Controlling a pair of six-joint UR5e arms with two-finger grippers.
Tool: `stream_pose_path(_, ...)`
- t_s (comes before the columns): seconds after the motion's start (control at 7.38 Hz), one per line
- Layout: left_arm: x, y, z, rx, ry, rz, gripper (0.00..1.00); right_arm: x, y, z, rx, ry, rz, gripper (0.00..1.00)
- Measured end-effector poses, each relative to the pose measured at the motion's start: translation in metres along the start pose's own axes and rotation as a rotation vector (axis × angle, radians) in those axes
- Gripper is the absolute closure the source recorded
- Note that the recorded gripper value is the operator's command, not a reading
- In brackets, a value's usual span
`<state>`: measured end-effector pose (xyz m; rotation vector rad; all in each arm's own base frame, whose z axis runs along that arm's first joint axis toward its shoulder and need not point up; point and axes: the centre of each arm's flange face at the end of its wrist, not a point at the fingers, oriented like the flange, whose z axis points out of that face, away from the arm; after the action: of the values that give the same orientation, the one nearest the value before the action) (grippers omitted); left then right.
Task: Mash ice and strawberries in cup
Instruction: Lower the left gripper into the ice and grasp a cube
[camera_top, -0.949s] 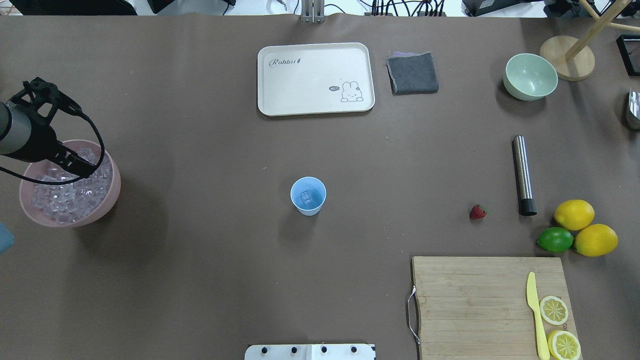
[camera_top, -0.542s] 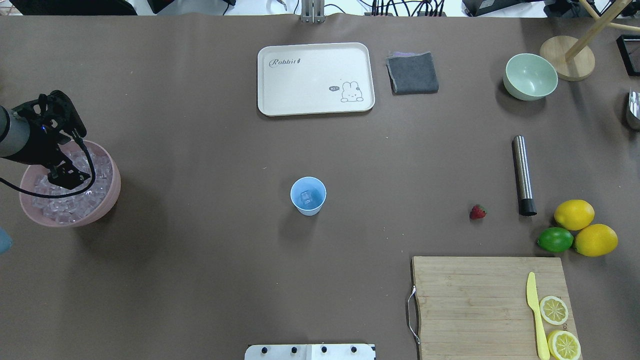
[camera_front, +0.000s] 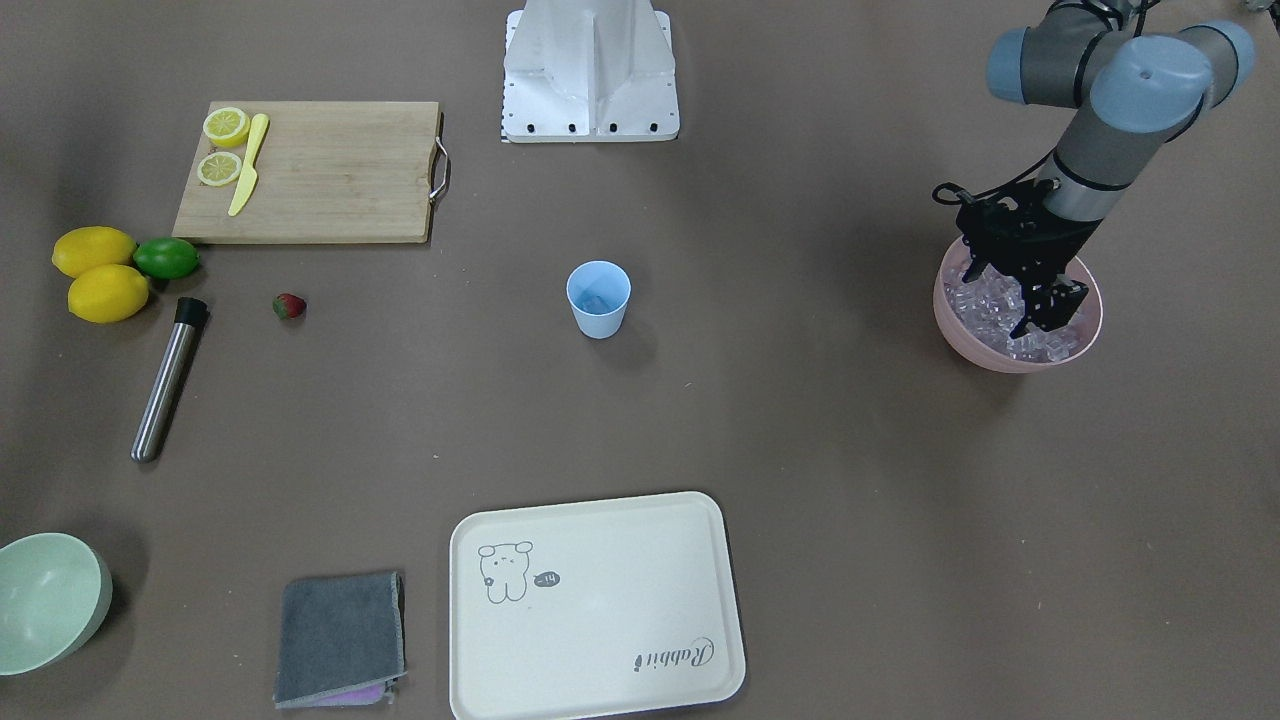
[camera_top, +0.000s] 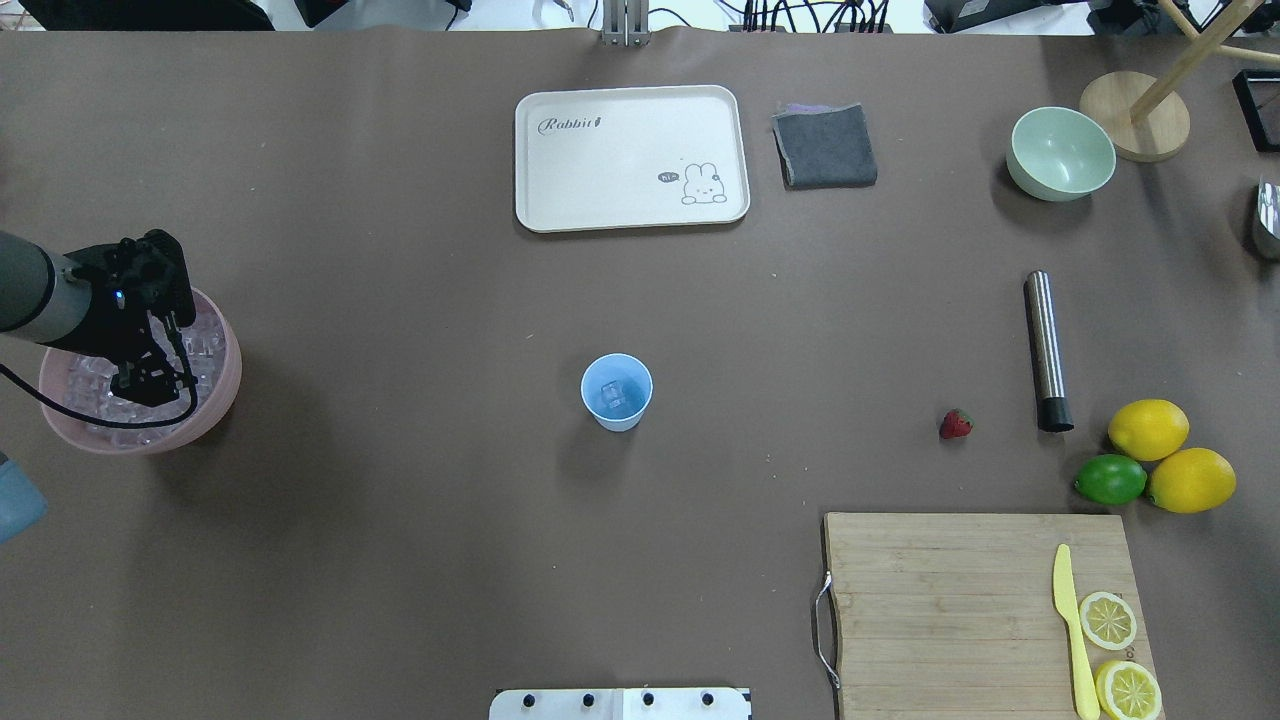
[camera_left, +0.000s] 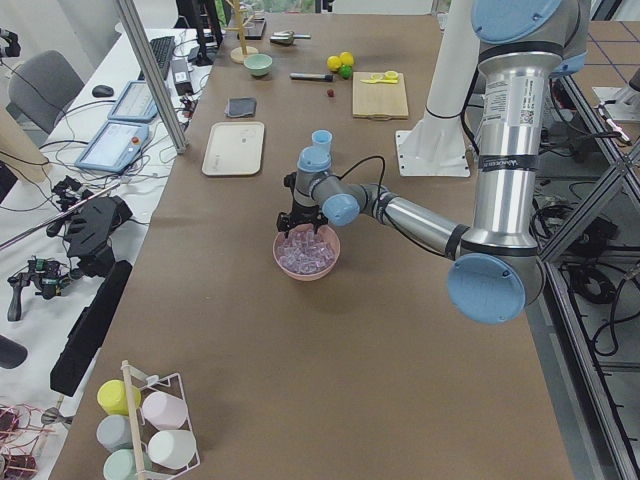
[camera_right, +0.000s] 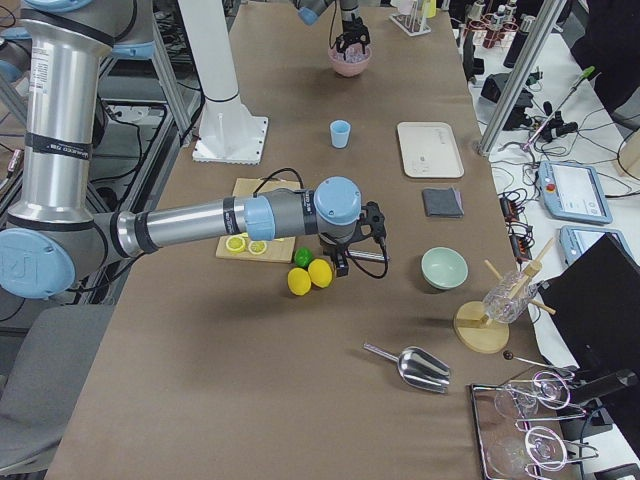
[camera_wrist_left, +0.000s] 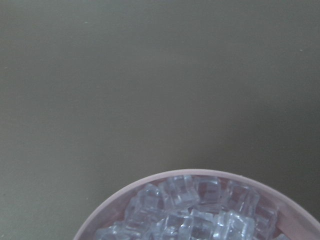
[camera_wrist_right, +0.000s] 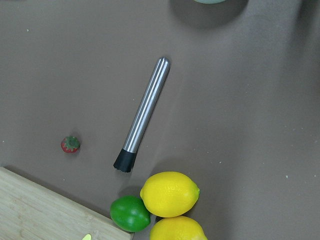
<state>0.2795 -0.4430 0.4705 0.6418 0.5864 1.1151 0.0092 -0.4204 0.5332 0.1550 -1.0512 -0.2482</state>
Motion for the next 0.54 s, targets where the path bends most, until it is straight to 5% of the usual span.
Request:
stream_pose_path(0.14,0.010,0.002,0.006,-0.001,0.015,0.016,0.09,0.001,0.002,0.000,-0.001,-0.001,0.003,0.00)
stream_pose_path(0.27,0.017,0.005,0.010,-0.003,0.024,0.024,0.21,0.002,0.004,0.000,-0.001,-0.002,0.007,0.00)
stream_pose_path(0.54,0.020,0.005,0.011,0.001,0.029,0.030,0.60,0.004,0.013,-0.001,0.000,-0.006,0.021,0.00)
